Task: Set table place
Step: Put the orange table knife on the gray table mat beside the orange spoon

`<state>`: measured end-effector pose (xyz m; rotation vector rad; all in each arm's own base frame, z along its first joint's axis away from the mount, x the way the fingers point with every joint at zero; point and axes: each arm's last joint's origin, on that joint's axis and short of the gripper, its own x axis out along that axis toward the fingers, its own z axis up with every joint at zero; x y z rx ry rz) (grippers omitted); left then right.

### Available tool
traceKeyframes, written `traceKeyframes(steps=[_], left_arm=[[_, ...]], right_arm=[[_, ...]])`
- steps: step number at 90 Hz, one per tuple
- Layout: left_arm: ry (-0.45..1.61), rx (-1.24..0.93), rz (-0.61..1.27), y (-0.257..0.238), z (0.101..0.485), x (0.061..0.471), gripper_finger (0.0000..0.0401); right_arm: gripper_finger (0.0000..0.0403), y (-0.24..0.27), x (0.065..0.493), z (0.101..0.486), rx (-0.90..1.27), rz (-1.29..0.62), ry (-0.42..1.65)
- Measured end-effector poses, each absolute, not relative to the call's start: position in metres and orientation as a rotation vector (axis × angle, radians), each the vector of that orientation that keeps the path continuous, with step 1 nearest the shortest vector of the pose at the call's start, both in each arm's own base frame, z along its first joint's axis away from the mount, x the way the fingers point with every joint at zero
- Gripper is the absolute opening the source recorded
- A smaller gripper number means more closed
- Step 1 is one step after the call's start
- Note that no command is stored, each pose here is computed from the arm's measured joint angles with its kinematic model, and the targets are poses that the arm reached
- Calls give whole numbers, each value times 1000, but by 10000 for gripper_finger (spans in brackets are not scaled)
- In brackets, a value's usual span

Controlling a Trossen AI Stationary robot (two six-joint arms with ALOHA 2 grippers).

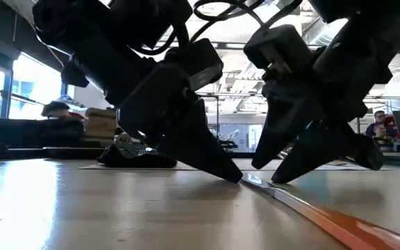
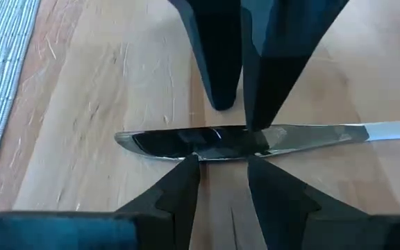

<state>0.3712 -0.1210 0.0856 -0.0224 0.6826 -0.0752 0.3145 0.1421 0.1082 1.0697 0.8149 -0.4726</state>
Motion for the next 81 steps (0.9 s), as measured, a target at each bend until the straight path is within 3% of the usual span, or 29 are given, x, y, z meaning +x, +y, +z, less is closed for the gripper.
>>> traceKeyframes(steps=[81], left_arm=[[693, -49, -82, -123, 97, 367, 110]], right_arm=[[124, 142, 319, 109, 1072, -433, 774]])
